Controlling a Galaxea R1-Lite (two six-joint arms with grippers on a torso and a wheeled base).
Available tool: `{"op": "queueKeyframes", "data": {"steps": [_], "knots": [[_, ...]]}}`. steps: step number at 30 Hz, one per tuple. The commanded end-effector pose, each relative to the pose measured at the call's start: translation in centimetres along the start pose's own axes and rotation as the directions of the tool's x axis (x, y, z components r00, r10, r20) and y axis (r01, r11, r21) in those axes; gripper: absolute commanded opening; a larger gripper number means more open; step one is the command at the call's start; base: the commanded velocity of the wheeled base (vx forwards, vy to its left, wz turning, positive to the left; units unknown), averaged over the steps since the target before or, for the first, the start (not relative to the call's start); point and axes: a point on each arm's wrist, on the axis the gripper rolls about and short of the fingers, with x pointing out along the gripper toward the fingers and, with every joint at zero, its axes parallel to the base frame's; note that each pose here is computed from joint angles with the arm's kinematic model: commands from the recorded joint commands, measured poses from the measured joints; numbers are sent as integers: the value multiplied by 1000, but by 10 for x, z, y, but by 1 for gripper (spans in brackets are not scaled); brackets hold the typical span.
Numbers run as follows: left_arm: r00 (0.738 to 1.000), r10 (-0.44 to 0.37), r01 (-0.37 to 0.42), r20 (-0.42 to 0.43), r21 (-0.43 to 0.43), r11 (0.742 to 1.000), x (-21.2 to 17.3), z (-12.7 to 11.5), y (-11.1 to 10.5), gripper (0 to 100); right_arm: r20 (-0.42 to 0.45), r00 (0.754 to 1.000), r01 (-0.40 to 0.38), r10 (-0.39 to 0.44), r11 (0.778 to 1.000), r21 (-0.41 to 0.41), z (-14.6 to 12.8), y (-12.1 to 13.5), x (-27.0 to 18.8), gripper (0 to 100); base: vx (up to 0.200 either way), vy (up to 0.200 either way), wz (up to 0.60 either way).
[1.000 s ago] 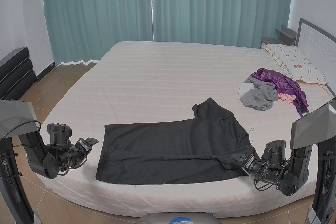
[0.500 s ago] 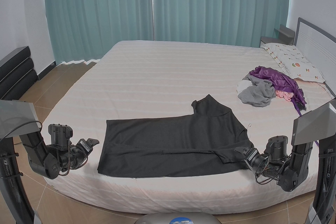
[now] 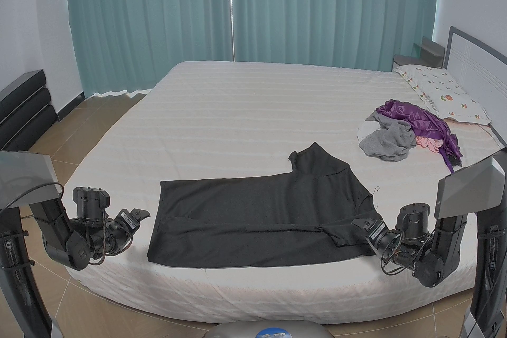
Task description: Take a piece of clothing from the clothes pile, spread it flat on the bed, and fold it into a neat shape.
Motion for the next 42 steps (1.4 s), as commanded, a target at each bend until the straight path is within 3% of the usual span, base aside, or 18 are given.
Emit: {"op": "queueKeyframes", "data": {"steps": [1,17,18,42], "knots": [[1000,0,0,1,0,1000,0,0,0,100,1,1000,30,-30,1000,-6,-4,-7,9,100,0,0,0],[1000,2,-2,-1,0,1000,1,0,1,100,21,999,44,-44,999,-25,-4,-8,17,100,0,0,0],[1000,3,-3,0,0,1000,1,0,1,100,20,999,47,-47,999,-25,-4,-8,17,0,0,0,0],[1000,6,-6,1,0,1000,3,0,1,100,59,998,-27,28,999,-21,9,16,-18,0,0,0,0]]}}
